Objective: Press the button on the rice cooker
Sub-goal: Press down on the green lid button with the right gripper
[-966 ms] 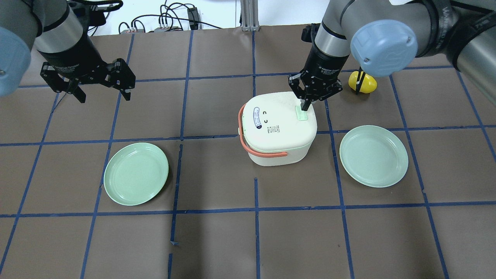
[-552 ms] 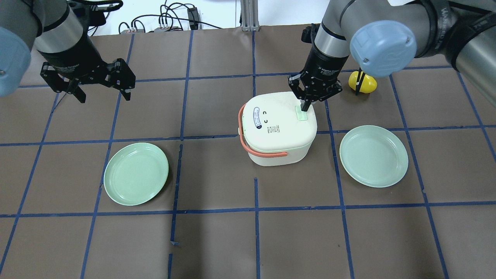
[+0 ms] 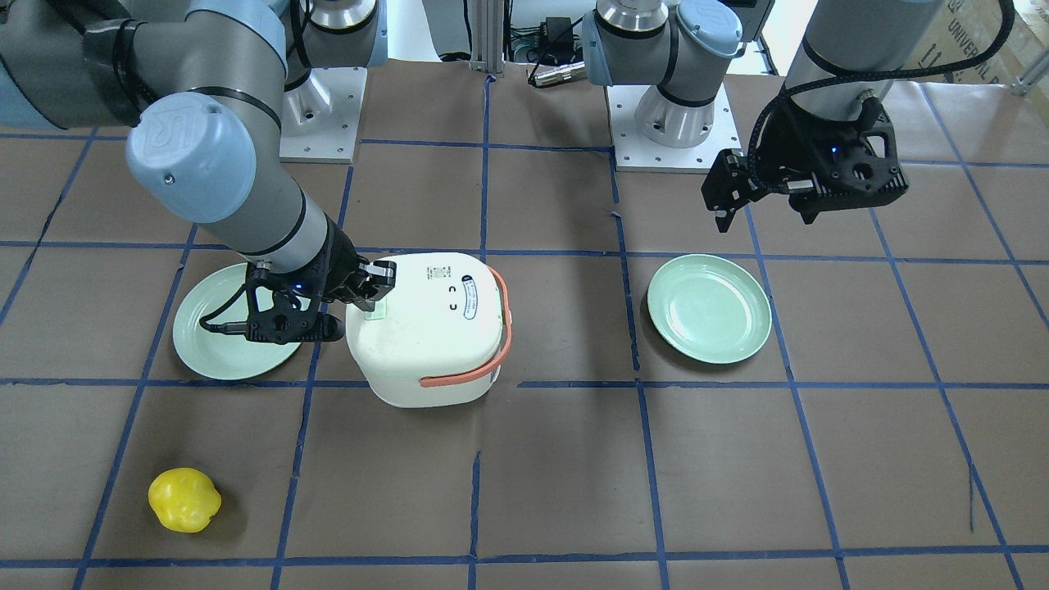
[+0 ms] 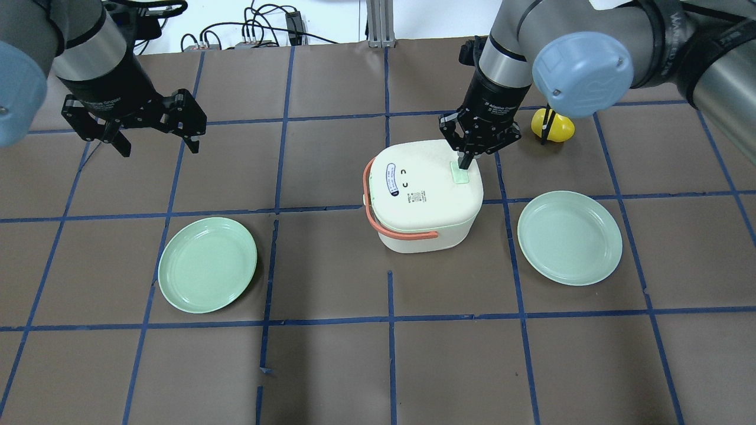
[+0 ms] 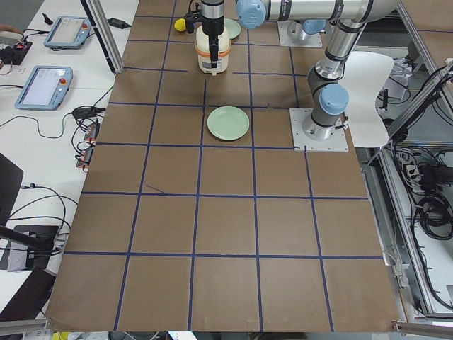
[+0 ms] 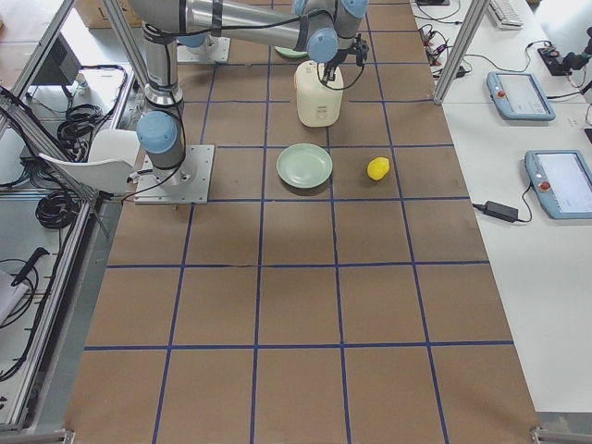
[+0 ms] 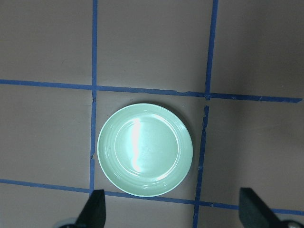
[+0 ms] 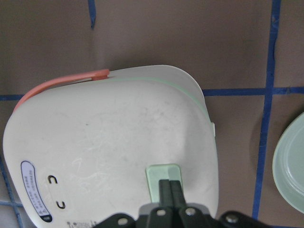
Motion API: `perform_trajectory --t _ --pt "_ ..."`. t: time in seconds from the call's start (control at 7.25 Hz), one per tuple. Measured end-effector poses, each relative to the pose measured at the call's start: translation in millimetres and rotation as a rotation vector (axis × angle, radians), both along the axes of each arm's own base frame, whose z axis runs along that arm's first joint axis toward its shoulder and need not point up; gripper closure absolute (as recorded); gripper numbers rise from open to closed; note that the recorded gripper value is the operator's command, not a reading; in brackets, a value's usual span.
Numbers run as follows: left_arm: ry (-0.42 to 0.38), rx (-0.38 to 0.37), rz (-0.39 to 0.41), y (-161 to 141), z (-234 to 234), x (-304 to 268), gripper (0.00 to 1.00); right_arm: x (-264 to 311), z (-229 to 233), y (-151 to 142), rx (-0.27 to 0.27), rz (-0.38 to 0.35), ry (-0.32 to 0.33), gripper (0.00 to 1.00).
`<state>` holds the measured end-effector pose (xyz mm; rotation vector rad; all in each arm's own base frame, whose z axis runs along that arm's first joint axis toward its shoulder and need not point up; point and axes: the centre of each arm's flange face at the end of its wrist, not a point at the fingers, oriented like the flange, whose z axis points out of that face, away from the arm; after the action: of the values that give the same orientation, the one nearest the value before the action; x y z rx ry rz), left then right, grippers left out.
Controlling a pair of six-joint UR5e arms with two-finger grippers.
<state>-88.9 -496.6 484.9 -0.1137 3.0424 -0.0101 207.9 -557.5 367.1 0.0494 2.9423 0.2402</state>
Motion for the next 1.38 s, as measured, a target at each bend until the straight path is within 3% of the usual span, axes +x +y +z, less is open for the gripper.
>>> perform_trajectory --t 1.38 --pt "0.0 0.001 0.0 0.1 -0.1 0.0 0.0 0.3 -6.6 -3.9 -0.002 -0.003 0.0 0.87"
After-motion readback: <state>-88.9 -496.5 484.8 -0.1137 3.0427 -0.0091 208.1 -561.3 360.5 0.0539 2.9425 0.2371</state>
